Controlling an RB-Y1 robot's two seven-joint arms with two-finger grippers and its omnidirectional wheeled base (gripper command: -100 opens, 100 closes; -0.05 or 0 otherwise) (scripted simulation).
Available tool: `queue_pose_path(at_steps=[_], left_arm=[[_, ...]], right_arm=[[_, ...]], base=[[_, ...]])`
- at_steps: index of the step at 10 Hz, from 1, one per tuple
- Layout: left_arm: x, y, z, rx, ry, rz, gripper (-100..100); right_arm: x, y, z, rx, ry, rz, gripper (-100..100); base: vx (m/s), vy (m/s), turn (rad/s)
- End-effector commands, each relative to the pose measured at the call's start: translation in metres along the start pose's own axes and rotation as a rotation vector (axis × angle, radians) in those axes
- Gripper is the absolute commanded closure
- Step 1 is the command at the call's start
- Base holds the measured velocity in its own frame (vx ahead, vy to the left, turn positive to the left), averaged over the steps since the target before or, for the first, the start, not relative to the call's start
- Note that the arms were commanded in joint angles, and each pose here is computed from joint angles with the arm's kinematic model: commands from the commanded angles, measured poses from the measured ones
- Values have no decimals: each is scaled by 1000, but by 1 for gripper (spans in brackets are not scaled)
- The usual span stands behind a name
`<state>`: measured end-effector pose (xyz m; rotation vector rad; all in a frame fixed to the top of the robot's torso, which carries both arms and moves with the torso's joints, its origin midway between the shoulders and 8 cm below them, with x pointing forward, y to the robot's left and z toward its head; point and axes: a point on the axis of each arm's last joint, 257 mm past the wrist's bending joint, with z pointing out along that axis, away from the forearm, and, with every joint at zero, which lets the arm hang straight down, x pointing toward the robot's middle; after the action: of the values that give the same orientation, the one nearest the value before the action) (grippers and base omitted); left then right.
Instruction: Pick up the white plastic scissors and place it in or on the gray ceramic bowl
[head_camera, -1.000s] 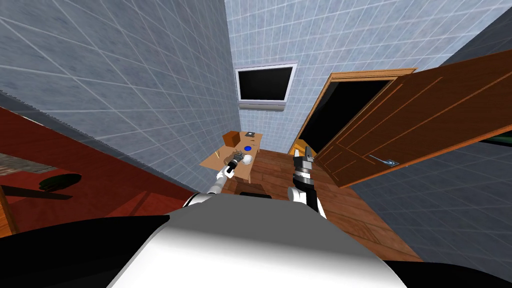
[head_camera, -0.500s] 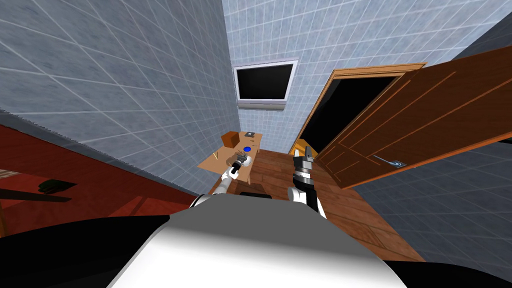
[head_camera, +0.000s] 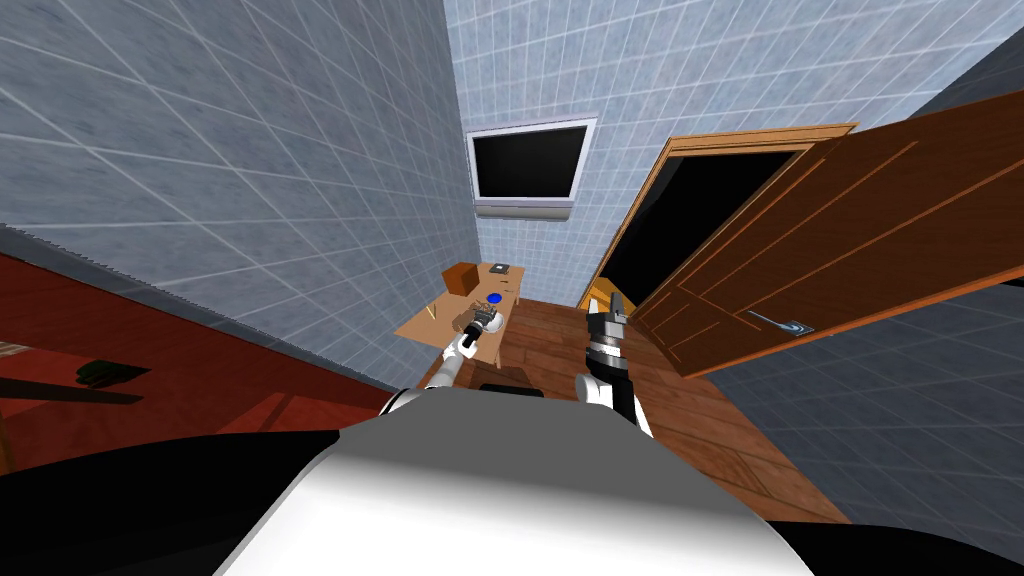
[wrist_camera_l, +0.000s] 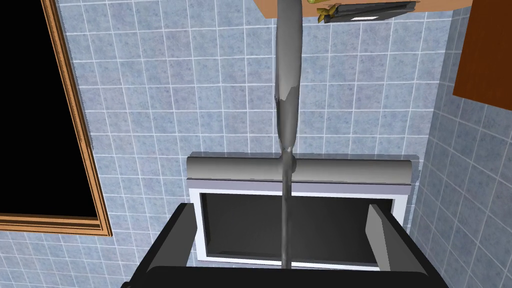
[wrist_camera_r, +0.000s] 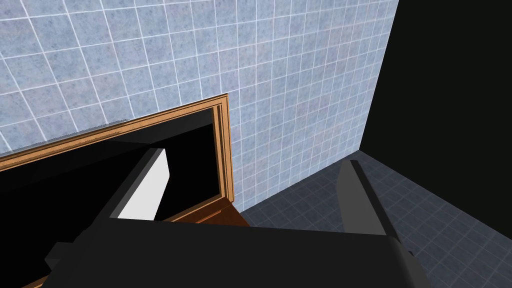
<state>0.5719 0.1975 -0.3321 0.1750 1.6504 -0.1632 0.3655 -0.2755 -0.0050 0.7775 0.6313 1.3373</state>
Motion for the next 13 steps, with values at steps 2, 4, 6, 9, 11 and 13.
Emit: queue_pose_path(at_steps=[2, 4, 6, 9, 11, 13], left_arm=[[-5, 9, 3, 0, 0, 0, -100], [-16, 27, 9, 0, -2, 3, -100], [-28, 46, 14, -3, -3, 7, -100], [-41, 65, 20, -9, -5, 0, -100], [-48, 75, 22, -12, -6, 0, -100], [-63, 95, 26, -20, -9, 4, -100]], right_arm=[[0, 0, 0, 0, 0, 0, 0], [0, 0, 0, 0, 0, 0, 0], [0, 0, 0, 0, 0, 0, 0], [0, 0, 0, 0, 0, 0, 0], [0, 0, 0, 0, 0, 0, 0], [0, 0, 0, 0, 0, 0, 0]], base=[[-14, -15, -9], [-59, -50, -21], [-61, -89, -21], [-46, -64, -12], [-45, -44, -16], [-43, -49, -20]])
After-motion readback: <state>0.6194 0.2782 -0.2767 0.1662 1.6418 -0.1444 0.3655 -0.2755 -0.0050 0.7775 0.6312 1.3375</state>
